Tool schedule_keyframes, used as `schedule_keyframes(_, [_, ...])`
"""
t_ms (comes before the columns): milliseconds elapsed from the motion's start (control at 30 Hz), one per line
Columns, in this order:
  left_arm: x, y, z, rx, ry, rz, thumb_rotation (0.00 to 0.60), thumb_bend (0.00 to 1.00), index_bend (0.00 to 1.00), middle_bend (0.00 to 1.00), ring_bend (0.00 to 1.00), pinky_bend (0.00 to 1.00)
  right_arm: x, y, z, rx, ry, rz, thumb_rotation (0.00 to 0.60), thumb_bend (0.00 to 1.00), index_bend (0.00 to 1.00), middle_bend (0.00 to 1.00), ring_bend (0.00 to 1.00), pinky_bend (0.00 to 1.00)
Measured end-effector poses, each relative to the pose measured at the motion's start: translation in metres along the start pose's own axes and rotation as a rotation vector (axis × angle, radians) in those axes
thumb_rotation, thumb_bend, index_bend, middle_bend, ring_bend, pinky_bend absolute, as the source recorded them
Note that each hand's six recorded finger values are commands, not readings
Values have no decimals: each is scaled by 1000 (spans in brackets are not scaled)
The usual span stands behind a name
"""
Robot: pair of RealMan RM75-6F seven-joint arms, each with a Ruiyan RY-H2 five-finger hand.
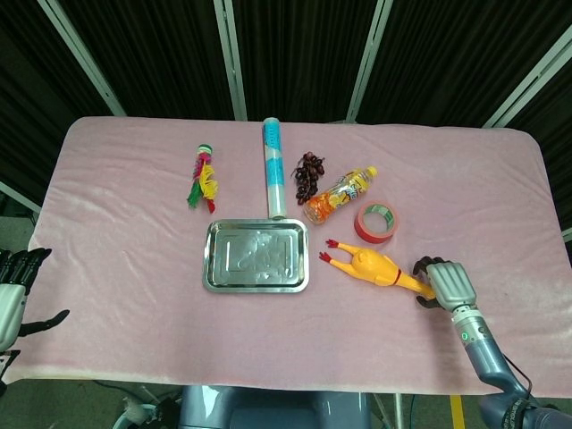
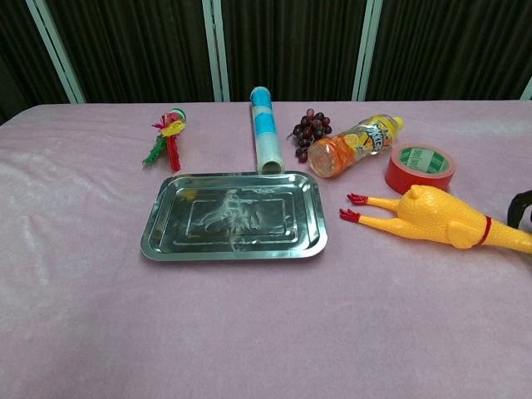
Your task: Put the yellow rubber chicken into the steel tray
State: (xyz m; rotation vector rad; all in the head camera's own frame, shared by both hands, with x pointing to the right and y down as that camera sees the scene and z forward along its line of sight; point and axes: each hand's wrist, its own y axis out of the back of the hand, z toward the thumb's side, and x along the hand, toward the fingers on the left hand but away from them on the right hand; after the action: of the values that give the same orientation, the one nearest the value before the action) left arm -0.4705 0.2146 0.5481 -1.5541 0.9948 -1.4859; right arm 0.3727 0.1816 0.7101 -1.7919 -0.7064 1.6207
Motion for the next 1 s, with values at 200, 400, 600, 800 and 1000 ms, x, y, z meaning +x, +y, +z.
schedule_keyframes(200, [-2,-1,-2,-4,5,-4,600,0,105,111,85,60,-7,-3,2,0,3,4,600,236,475,374,369,491])
schedule_keyframes(400, [-3,-2,-6,-9,13,-9,600,0,108,111,85,60,-15,-3,3,3,7,8,600,406,525,422,404,531])
schedule_keyframes(600, [-5,-3,-7,-18,13,-20,600,0,109,111,85,60,-20,1,1,-1,9,12,600,608,598,481,459,597])
schedule_keyframes(800, [-4,-5,-5,-20,5,-28,600,0,110,111,85,60,-23,2,-3,-8,8,21,600,821,733,577,551,707])
schedule_keyframes(1000, [-2,-4,-1,-22,-12,-32,600,0,110,113,85,60,-22,8,-6,-25,25,14,600,932,922,701,652,804])
